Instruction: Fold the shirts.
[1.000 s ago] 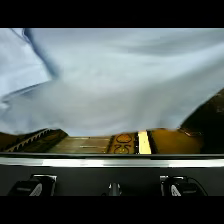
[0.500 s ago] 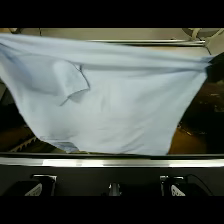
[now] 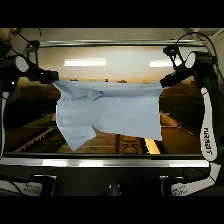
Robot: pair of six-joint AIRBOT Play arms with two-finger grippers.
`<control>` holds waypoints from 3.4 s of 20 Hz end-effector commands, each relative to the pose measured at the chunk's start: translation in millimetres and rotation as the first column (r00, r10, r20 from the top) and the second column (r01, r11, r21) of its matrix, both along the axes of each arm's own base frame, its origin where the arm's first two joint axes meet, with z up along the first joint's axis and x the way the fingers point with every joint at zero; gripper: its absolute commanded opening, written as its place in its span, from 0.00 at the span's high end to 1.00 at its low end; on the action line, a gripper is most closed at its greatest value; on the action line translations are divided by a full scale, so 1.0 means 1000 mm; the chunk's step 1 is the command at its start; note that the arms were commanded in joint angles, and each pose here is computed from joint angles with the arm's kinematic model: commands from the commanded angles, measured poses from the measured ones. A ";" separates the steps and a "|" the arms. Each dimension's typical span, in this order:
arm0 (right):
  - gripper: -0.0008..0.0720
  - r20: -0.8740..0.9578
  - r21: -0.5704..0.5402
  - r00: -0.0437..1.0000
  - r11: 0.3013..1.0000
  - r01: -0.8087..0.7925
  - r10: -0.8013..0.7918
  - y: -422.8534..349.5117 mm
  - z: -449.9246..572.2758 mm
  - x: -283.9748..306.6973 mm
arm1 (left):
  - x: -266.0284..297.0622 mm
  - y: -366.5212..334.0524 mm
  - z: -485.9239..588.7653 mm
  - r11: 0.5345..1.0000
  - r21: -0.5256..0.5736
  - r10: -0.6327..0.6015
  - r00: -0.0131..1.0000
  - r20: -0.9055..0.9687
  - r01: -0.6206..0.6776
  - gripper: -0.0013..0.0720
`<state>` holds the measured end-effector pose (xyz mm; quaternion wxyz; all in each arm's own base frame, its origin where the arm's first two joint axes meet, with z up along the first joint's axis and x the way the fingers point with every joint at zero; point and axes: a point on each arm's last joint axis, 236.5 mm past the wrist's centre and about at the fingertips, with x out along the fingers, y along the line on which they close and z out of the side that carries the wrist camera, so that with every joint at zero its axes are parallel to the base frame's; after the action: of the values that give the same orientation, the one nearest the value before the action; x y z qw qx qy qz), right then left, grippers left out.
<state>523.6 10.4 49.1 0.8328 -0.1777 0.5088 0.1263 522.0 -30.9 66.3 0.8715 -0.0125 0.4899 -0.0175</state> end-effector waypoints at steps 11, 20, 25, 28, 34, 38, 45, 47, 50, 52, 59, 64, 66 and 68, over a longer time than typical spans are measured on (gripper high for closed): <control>0.25 -0.101 0.117 0.995 0.993 0.028 -0.016 0.010 -0.041 0.006 | -0.016 0.009 -0.082 0.998 -0.021 0.059 0.959 -0.279 -0.068 0.17; 0.60 -0.681 0.197 0.731 0.973 0.118 0.050 -0.030 -0.092 -0.205 | -0.205 0.029 -0.126 0.928 -0.313 -0.058 0.748 -0.661 -0.204 0.44; 0.65 -0.646 0.230 0.760 0.967 0.111 0.067 -0.019 -0.093 -0.217 | -0.213 0.012 -0.159 0.905 -0.376 -0.084 0.783 -0.616 -0.199 0.33; 0.65 -0.631 0.227 0.772 0.969 0.098 0.070 -0.021 -0.090 -0.215 | -0.189 0.009 -0.161 0.887 -0.404 -0.041 0.832 -0.554 -0.225 0.33; 0.35 -0.700 0.247 0.710 0.960 0.135 0.080 -0.011 -0.113 -0.245 | -0.181 0.003 -0.175 0.891 -0.393 -0.028 0.836 -0.548 -0.228 0.50; 0.30 -0.673 0.295 0.737 0.936 0.190 0.062 0.011 -0.139 -0.269 | -0.183 0.002 -0.175 0.889 -0.396 -0.036 0.829 -0.557 -0.228 0.95; 0.31 -0.605 0.390 0.796 0.872 0.295 0.002 0.039 -0.162 -0.258 | -0.185 0.001 -0.166 0.890 -0.402 -0.046 0.832 -0.552 -0.217 0.94; 0.38 -0.592 0.381 0.805 0.869 0.315 -0.032 0.038 -0.165 -0.251 | -0.185 -0.001 -0.161 0.893 -0.412 -0.077 0.843 -0.532 -0.179 0.94; 0.82 -0.569 0.371 0.821 0.878 0.302 -0.042 0.039 -0.167 -0.244 | -0.187 -0.005 -0.154 0.891 -0.427 -0.103 0.848 -0.520 -0.153 0.94; 0.97 -0.554 0.371 0.831 0.876 0.307 -0.056 0.039 -0.166 -0.239 | -0.186 -0.005 -0.149 0.892 -0.427 -0.104 0.854 -0.509 -0.146 0.95; 0.97 0.275 0.192 0.961 0.981 -0.031 -0.024 -0.010 0.116 -0.113 | -0.109 0.009 0.159 0.942 -0.320 -0.003 0.961 0.277 0.096 0.95; 0.97 0.894 -0.045 0.448 0.992 0.121 -0.014 -0.041 0.451 -0.239 | -0.275 -0.008 0.505 0.981 -0.090 0.036 0.298 0.954 0.173 0.95; 0.97 0.919 -0.068 0.393 0.984 0.165 -0.002 -0.043 0.474 -0.283 | -0.332 -0.014 0.529 0.981 -0.099 0.064 0.209 0.976 0.164 0.95; 0.97 0.920 -0.071 0.391 0.984 0.165 0.001 -0.039 0.475 -0.303 | -0.352 -0.017 0.523 0.976 -0.143 0.102 0.234 0.967 0.164 0.95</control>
<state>284.0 -25.3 480.8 0.9697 -0.2399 0.0373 -0.0271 243.0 -41.0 550.9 0.9888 -0.0680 -0.0870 -0.1008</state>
